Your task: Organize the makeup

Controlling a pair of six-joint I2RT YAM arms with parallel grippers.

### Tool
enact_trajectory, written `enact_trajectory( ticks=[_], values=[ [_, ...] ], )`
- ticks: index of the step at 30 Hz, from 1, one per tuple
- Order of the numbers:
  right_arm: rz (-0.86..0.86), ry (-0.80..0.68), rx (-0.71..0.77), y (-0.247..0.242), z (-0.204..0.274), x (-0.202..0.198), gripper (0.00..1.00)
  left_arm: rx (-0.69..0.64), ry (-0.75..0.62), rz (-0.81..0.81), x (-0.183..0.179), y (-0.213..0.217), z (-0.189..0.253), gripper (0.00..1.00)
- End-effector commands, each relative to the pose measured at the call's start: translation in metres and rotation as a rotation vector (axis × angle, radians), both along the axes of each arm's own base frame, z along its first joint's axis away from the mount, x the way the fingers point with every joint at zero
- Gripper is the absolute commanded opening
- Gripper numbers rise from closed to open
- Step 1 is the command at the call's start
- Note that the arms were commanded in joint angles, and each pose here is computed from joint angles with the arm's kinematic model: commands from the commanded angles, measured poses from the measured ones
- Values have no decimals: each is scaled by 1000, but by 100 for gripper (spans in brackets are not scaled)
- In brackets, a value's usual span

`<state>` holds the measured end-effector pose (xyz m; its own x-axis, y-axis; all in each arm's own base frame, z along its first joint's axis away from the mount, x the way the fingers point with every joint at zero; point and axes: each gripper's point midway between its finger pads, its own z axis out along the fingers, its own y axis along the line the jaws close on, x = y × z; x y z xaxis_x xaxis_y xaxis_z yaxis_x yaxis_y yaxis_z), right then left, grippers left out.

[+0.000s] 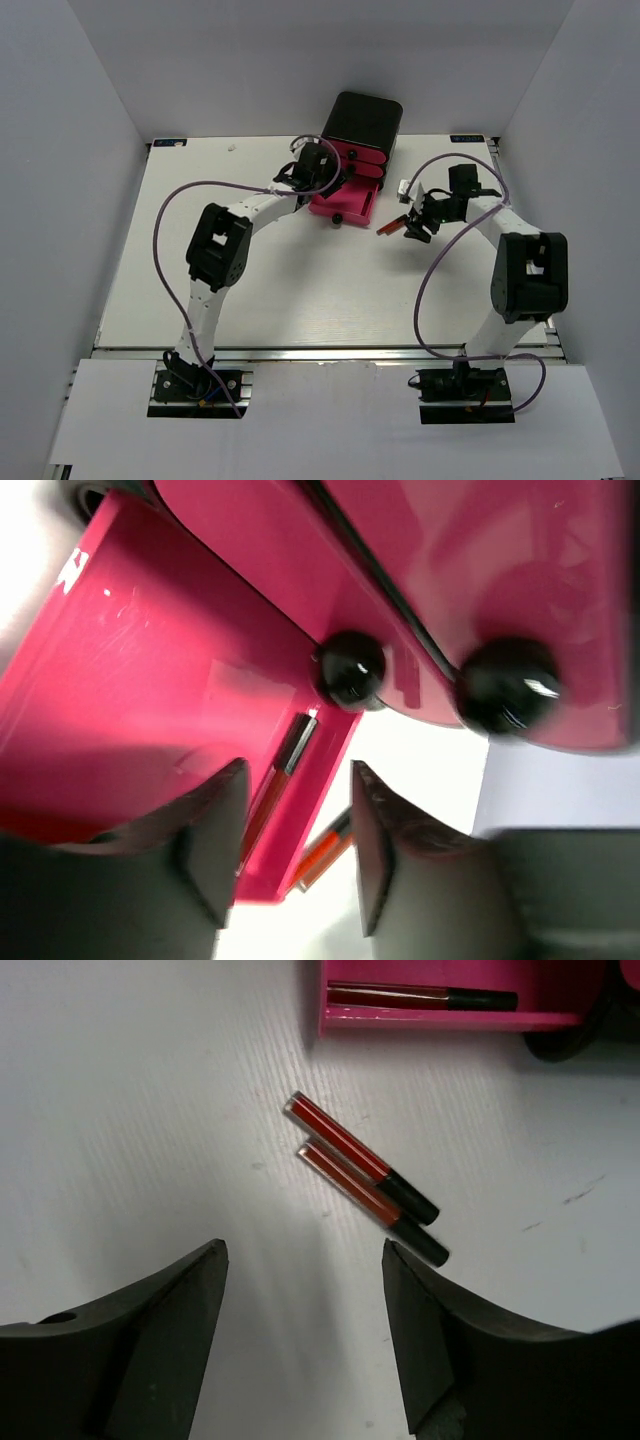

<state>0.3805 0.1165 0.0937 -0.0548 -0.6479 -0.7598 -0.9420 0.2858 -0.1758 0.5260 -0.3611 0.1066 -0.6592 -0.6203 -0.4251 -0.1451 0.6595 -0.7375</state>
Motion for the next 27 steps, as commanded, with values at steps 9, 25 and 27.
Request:
enact_trajectory(
  ticks=[9, 25, 27],
  values=[
    [357, -199, -327, -26, -34, 69, 84, 20, -235, 62, -78, 97, 112, 51],
    [538, -16, -383, -34, -62, 83, 80, 62, -74, 259, -205, 203, 43, 56],
    [544, -5, -376, -31, -64, 80, 79, 64, -67, 274, -213, 210, 39, 56]
  ],
)
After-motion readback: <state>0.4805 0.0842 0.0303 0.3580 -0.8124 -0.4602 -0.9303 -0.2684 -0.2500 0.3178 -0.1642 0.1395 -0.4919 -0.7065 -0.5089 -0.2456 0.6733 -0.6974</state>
